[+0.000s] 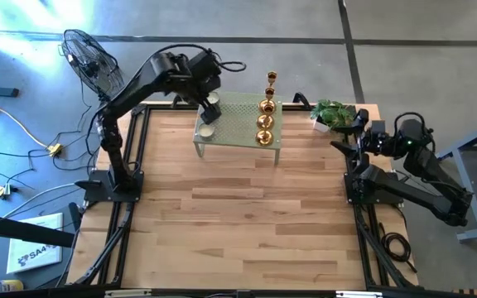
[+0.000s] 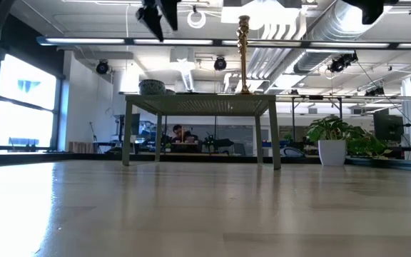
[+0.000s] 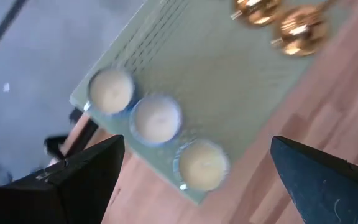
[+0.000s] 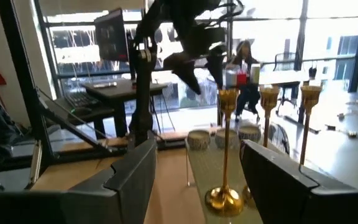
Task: Stock candles and holders on shelf
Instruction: Return to Home Position
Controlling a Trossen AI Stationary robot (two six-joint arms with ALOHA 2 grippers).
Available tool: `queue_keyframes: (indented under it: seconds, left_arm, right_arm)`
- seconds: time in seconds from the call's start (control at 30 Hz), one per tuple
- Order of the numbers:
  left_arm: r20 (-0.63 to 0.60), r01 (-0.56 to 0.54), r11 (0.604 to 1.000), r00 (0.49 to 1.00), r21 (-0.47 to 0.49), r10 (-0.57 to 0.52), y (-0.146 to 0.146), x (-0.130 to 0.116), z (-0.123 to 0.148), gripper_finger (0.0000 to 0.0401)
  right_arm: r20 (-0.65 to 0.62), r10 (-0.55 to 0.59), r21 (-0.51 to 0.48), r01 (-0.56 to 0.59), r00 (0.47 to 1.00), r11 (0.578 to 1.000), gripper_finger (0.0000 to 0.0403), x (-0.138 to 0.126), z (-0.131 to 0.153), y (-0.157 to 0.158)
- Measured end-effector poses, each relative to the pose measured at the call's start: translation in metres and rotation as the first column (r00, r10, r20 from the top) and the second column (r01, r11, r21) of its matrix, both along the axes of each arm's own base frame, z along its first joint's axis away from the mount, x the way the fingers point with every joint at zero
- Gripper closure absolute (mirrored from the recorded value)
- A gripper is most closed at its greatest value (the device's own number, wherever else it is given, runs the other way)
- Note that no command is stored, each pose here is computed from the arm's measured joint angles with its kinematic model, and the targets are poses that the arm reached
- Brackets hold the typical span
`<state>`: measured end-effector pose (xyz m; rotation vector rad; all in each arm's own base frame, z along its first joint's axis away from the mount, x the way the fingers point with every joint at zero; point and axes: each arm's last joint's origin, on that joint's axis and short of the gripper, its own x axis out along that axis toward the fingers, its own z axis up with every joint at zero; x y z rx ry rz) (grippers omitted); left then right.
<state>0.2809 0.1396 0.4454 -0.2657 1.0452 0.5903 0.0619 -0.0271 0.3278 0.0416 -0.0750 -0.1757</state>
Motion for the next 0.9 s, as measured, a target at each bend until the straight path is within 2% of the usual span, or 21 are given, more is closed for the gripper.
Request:
queue_keyframes:
  seconds: [0.1,0.23,0.47,0.67,0.77,0.9]
  left_arm:
    - [0.044,0.043,0.998,0.998,0.04,-0.045,-0.018,0.003,0.013,0.0002]
    - [0.099,0.046,0.994,0.994,0.096,-0.056,-0.043,0.003,0.023,0.0002]
    - [0.187,0.033,0.968,0.979,0.248,-0.081,-0.084,-0.029,0.054,0.0002]
    - [0.297,-0.058,0.955,0.954,0.29,-0.032,-0.106,-0.084,0.08,0.0002]
    - [0.391,-0.055,0.964,0.919,0.259,-0.053,-0.119,-0.114,0.092,0.0002]
    - [0.508,-0.045,0.972,0.857,0.231,-0.082,-0.131,-0.158,0.105,0.0002]
  right_arm:
    - [0.046,0.001,-0.03,0.001,0.999,1.0,0.0176,-0.001,0.006,0.0]
    - [0.11,0.004,-0.072,0.004,0.994,0.997,0.0176,-0.007,0.021,0.005]
    - [0.231,0.022,-0.167,0.017,0.973,0.986,0.0176,-0.033,0.064,0.022]
    - [0.255,0.011,-0.251,0.056,0.967,0.966,0.0176,-0.062,0.1,0.04]
    - [0.219,-0.017,-0.245,0.071,0.976,0.967,0.0176,-0.074,0.112,0.048]
    - [0.161,-0.114,-0.248,0.152,0.98,0.957,0.0176,-0.093,0.121,0.057]
